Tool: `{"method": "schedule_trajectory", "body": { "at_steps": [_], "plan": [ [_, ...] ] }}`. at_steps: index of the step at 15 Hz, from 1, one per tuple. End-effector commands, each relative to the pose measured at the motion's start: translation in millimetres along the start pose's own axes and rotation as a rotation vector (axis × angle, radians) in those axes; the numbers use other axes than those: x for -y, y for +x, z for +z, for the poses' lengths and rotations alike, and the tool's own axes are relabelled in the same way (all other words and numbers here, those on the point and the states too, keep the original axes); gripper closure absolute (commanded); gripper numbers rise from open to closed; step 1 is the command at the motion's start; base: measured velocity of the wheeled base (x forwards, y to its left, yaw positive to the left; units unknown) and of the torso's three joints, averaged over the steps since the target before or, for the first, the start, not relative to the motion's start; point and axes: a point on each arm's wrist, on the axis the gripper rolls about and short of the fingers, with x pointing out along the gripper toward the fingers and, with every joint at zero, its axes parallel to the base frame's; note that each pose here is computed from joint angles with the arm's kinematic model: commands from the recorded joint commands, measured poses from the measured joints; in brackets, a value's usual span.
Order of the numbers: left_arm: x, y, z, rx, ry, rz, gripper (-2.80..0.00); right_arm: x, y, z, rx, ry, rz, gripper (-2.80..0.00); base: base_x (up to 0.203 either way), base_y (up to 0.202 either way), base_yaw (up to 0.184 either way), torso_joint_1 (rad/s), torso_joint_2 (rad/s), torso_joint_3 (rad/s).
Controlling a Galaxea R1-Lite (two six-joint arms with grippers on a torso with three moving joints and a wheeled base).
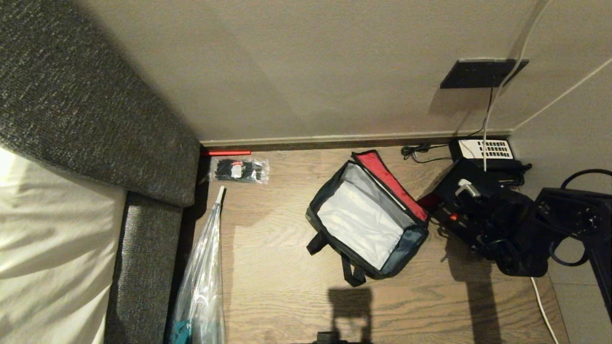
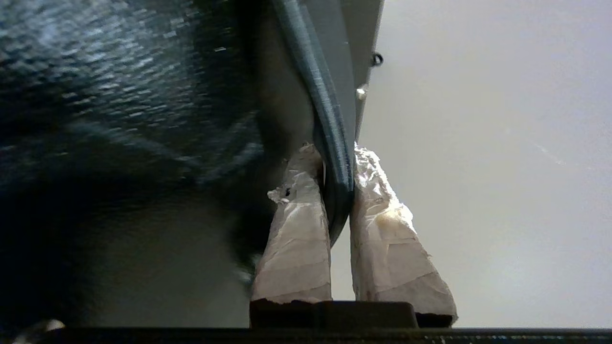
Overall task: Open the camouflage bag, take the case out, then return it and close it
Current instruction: Grip the handle again
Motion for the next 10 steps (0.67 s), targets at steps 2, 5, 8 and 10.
{"method": "schedule_trajectory", "body": {
  "at_steps": [2,5,8,10],
  "plan": [
    [0.0,0.0,0.0,0.000,0.000,0.000,0.00,43.8,-5.2,14.4,0.026,0.046,-0.078,0.00,0.000,0.000,0.000,0.000,0.00,0.000],
    [0.0,0.0,0.0,0.000,0.000,-0.001,0.00,68.5,-9.1,21.8,0.038,0.072,-0.116,0.00,0.000,0.000,0.000,0.000,0.00,0.000],
    [0.0,0.0,0.0,0.000,0.000,-0.001,0.00,79.9,-14.0,24.0,0.044,0.079,-0.126,0.00,0.000,0.000,0.000,0.000,0.00,0.000],
    [0.0,0.0,0.0,0.000,0.000,0.000,0.00,86.3,-17.5,25.2,0.046,0.079,-0.129,0.00,0.000,0.000,0.000,0.000,0.00,0.000]
  ]
}}
